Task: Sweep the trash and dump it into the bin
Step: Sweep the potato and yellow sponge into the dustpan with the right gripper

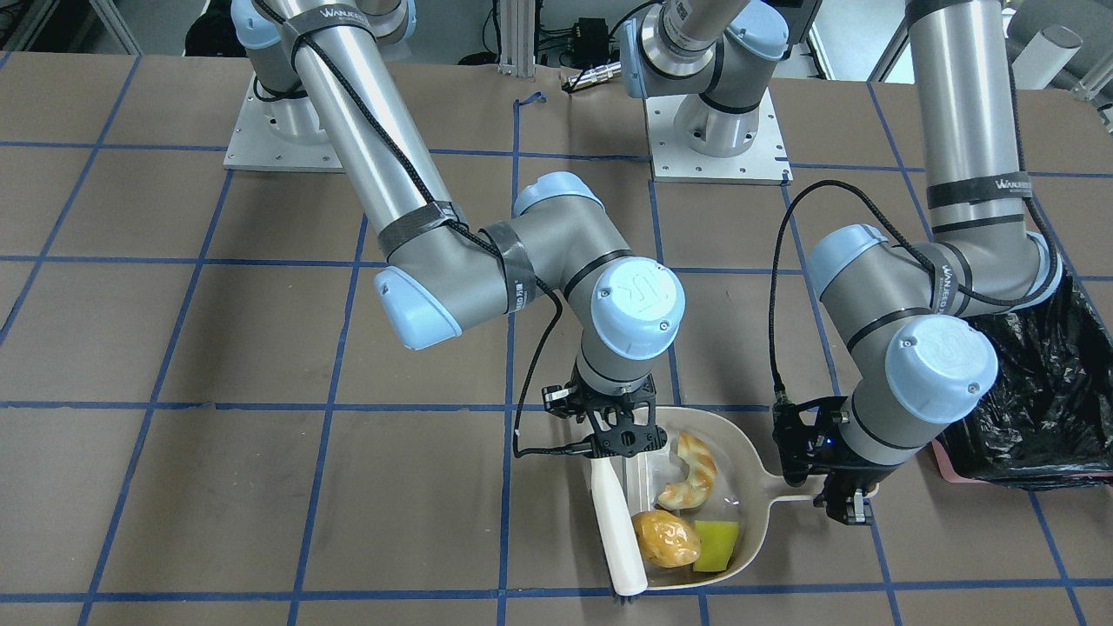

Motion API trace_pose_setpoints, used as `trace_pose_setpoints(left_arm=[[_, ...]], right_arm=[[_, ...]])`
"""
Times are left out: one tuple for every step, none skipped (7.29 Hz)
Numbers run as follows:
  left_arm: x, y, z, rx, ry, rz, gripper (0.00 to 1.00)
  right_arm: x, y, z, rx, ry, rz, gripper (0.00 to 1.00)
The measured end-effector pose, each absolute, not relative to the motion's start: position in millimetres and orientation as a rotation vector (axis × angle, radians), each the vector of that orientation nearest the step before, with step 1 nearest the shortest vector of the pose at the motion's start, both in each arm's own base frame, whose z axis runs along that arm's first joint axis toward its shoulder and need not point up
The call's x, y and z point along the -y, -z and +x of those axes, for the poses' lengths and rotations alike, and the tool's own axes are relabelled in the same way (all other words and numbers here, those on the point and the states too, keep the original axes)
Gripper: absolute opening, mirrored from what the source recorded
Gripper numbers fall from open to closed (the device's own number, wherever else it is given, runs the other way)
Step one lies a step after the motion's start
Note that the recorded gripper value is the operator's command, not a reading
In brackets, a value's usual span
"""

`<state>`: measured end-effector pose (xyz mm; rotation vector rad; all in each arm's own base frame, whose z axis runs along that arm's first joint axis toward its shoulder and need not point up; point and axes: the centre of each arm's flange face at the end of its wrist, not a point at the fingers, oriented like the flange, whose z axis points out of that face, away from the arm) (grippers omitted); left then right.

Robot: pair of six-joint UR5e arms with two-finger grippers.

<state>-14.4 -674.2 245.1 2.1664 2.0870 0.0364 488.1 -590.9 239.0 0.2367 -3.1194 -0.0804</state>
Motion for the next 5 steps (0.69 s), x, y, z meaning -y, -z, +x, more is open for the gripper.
trace_pose_setpoints(left_arm=[[674.1, -245.5, -14.4, -2.087, -0.036, 2.166, 0.00], [674.1, -245.7, -14.4, -2.087, -0.035, 2.166, 0.00], [674.1, -246.0, -14.5, -2.087, -0.034, 2.166, 0.00], [674.1, -246.1, -14.5, -2.086, -0.034, 2.166, 0.00], [674.1, -246.0, -14.6, -2.086, -0.034, 2.167, 0.00]], right_arm=[[584.0, -245.0, 501.2, 3.140, 0.076, 0.225, 0.00], [577.1, -249.4, 512.2, 3.154, 0.075, 0.220, 0.00], [571.5, -252.4, 519.1, 3.159, 0.076, 0.221, 0.00], [568.8, -256.9, 519.3, 3.154, 0.085, 0.221, 0.00], [571.6, -268.1, 508.3, 3.141, 0.098, 0.205, 0.00]])
